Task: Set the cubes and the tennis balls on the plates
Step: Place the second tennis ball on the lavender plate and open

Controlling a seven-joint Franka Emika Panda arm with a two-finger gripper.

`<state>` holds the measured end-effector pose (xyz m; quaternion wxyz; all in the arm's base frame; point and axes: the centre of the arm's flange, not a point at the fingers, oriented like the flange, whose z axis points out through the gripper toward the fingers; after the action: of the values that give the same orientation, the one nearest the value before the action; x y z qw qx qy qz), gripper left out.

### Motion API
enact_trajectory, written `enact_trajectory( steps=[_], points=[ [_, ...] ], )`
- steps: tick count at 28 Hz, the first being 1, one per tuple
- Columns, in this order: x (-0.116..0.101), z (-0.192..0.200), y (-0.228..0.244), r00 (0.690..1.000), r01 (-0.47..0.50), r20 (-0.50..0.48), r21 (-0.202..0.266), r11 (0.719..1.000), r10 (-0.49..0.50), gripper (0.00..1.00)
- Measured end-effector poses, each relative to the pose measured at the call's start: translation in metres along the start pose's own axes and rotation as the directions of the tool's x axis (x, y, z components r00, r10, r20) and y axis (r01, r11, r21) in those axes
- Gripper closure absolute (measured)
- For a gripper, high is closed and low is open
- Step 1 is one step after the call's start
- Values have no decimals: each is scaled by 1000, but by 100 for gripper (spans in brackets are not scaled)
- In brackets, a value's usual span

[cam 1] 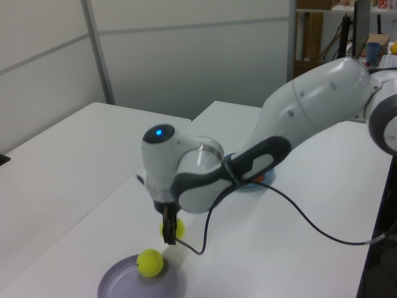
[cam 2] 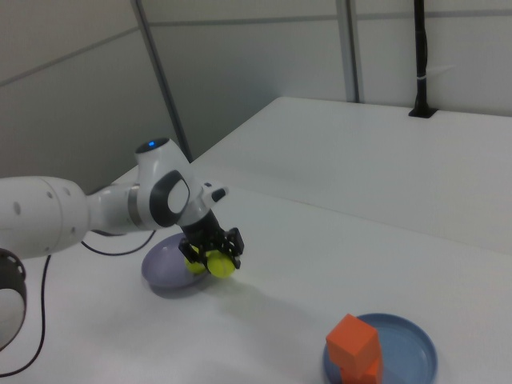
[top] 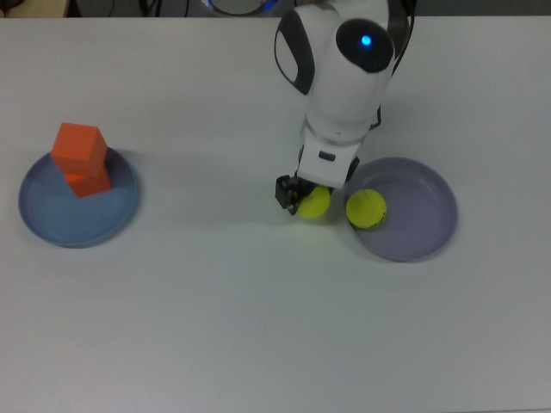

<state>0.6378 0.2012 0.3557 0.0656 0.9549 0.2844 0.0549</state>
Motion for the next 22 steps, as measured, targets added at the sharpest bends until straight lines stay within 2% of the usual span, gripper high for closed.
enact_trajectory(
  steps=[6,14,17,22],
  points=[
    [5,-43,-21,999,22,-47,38,999,-20,32],
    [26,-59,-117,993,91,-81,69,993,-85,32],
    [32,-54,-142,992,106,-76,53,993,-102,32],
    [40,-20,-164,992,115,-43,-10,993,-115,32]
  ],
)
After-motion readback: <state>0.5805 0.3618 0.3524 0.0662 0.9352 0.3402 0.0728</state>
